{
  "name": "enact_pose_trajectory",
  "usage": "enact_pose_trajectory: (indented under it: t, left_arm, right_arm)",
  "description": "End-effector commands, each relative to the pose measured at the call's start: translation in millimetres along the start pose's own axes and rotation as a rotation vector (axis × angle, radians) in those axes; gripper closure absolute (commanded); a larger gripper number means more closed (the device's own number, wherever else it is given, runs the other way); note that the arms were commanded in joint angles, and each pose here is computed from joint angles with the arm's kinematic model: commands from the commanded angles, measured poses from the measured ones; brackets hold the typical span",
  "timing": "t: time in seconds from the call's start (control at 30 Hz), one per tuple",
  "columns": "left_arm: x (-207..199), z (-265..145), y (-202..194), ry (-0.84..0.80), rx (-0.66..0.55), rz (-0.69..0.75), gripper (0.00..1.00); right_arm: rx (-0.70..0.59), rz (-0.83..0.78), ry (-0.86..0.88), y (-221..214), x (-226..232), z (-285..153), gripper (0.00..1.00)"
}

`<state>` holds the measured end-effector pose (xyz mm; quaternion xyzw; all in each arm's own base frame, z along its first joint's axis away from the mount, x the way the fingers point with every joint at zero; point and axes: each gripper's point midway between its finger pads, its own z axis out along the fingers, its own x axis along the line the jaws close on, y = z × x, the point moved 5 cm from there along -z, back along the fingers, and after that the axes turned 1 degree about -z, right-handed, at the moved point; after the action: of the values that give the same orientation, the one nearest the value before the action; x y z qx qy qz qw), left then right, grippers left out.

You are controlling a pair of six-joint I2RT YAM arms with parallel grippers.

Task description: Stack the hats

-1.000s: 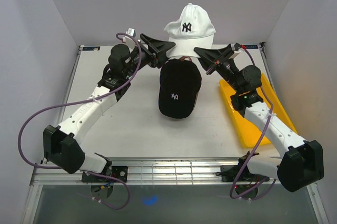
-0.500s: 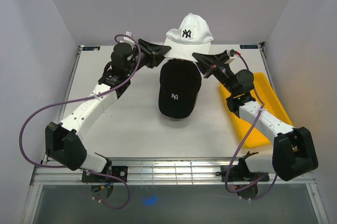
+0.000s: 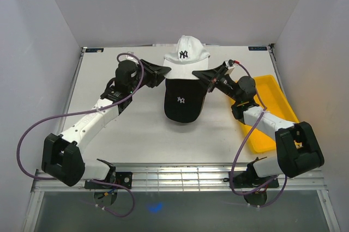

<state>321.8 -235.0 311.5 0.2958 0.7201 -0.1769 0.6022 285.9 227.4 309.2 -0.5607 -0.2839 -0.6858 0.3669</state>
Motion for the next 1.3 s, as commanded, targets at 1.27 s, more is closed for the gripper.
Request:
enact_pose_trajectory:
  t: [1.27]
  left_arm:
    - [49,-35,-36,0.034,0.144,0.114,1.0]
  right_arm:
    - [0.269,-0.25,-0.229,-58,-91,-63,0.92]
